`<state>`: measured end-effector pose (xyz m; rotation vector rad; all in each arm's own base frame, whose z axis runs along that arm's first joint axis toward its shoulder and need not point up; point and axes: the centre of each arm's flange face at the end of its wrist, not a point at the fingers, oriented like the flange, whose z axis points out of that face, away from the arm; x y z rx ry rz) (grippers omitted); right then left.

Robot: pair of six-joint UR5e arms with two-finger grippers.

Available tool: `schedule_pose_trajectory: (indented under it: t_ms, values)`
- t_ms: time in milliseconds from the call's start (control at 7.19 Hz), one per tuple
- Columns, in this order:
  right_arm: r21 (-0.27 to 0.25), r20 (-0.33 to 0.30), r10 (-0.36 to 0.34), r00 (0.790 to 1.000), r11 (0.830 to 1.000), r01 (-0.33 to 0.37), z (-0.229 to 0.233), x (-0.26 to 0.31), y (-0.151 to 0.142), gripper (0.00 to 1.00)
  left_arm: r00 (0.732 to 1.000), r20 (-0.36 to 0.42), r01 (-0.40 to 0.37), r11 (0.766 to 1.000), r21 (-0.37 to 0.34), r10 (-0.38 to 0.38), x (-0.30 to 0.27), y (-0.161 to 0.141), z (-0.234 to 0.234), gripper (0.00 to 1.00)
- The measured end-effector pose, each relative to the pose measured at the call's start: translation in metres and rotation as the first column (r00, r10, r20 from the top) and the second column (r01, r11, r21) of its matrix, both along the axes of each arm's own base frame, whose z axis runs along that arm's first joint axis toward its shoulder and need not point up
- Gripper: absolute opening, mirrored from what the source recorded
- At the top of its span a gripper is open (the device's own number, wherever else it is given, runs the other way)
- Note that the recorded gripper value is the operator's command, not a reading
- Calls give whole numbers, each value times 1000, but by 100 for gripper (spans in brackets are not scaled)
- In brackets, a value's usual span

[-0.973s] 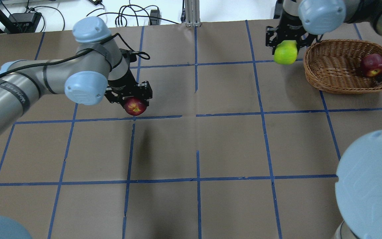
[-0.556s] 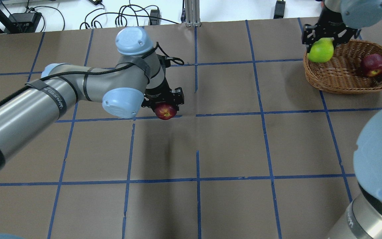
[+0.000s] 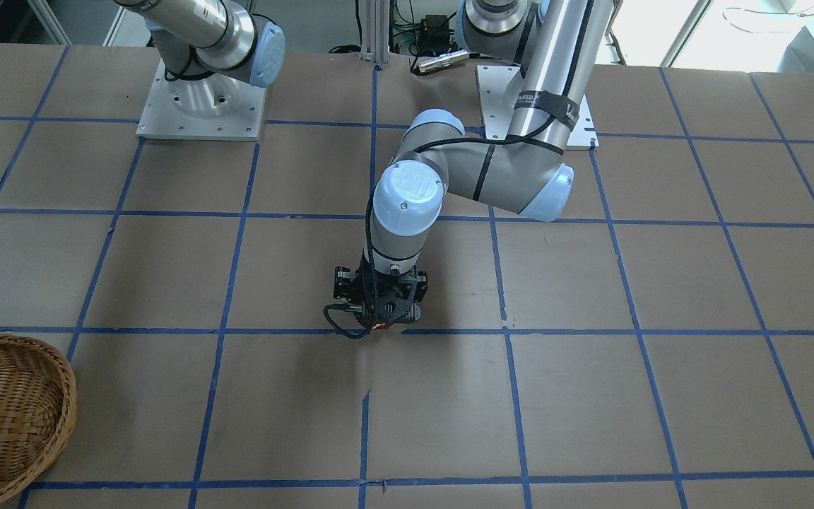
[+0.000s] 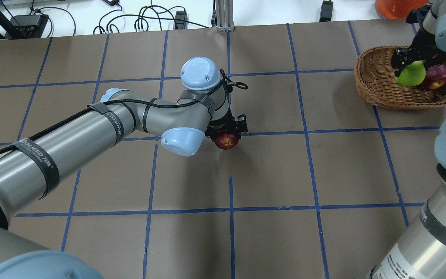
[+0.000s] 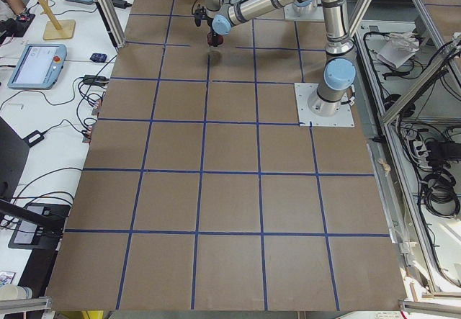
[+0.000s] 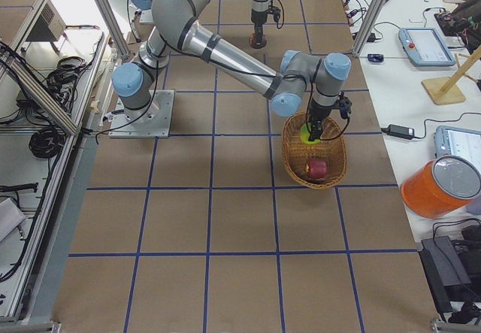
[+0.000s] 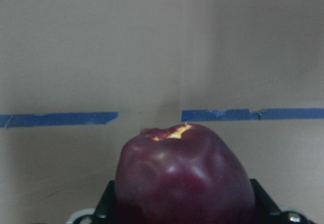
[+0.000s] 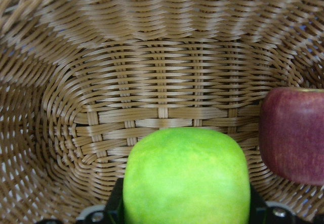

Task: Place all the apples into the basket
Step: 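Release the red apple at center with the left gripper and lift away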

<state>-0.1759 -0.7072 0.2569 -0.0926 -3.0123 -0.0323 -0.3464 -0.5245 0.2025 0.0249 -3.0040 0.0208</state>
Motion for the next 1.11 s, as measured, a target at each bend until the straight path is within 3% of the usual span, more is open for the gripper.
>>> schedule_pose_trajectory:
  t_ms: [139,278,556,834,1112]
  values:
    - [-26,-14,12,1000,1000,-12,-11,-9,-5,75,1000,-3,0,1000,-10,0,-1,-1,0,100]
    - [-39,-20,12,1000,999,-13,-17,-15,-6,100,1000,-5,0,1000,-20,0,-1,0,8,100]
    - [-44,-17,-1,1000,999,0,-19,-21,-5,100,1000,-6,-11,1000,-22,10,11,6,53,100]
    - [-30,-11,-4,1000,1000,4,-4,-20,-2,100,999,21,-37,999,40,36,55,19,131,100]
    - [-22,7,19,1000,1000,-19,52,11,12,100,999,40,13,995,98,-17,120,41,214,99]
